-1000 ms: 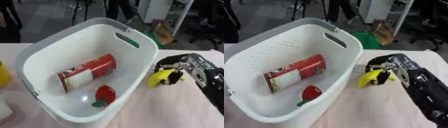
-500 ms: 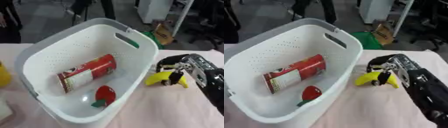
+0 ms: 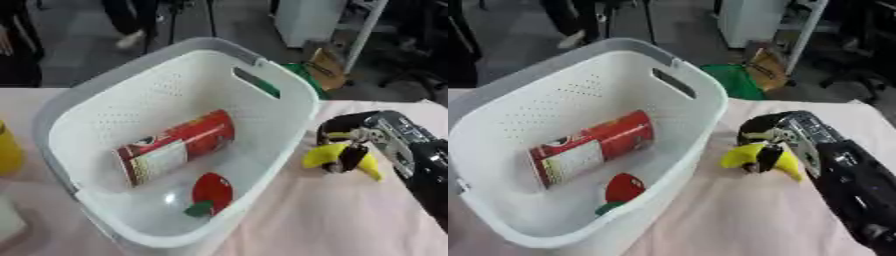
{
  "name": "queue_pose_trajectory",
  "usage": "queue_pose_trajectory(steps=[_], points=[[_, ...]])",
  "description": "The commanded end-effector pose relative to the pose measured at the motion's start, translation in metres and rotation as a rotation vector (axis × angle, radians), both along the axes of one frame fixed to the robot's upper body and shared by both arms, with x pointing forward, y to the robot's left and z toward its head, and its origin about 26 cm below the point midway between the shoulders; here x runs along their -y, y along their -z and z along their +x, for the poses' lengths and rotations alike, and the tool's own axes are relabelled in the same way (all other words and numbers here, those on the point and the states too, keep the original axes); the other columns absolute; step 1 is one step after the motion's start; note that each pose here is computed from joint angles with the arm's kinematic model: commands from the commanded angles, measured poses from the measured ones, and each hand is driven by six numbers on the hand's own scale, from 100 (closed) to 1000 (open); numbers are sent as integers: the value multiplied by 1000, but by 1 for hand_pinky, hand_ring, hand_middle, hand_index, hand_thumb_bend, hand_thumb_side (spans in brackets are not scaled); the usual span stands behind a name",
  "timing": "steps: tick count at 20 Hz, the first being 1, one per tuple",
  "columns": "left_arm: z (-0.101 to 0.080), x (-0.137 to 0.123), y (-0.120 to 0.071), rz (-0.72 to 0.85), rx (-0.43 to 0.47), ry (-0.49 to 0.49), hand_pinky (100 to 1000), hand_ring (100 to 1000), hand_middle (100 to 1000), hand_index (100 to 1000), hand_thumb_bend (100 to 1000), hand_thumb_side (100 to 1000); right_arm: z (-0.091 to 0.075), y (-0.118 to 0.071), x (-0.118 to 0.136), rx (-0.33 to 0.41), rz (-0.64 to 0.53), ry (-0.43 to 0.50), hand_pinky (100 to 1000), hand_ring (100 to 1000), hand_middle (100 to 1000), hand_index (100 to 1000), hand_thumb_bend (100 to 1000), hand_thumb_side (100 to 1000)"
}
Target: Pick up objects on the table and place them in the box.
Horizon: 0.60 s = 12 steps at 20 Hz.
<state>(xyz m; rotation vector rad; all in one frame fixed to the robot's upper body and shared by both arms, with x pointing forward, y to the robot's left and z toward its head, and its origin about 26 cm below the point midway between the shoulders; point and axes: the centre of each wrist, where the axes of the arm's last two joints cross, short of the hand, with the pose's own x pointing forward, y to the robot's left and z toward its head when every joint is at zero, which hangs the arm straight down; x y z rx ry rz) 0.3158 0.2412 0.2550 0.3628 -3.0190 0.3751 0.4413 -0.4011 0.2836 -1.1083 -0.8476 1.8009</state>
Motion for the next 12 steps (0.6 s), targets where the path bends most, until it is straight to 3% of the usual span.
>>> queue_pose_trajectory(steps=[1, 12], points=[[-3, -1, -8, 5, 30, -4, 652, 495, 600, 749, 100, 1000, -5, -8, 12, 21, -21, 32, 933, 933, 635, 534, 225, 333], [-3, -2, -6, 5, 25, -9, 651, 495, 600, 750, 100, 1000, -4, -15, 11, 51, -17, 25, 929, 933, 592, 529, 168, 358]])
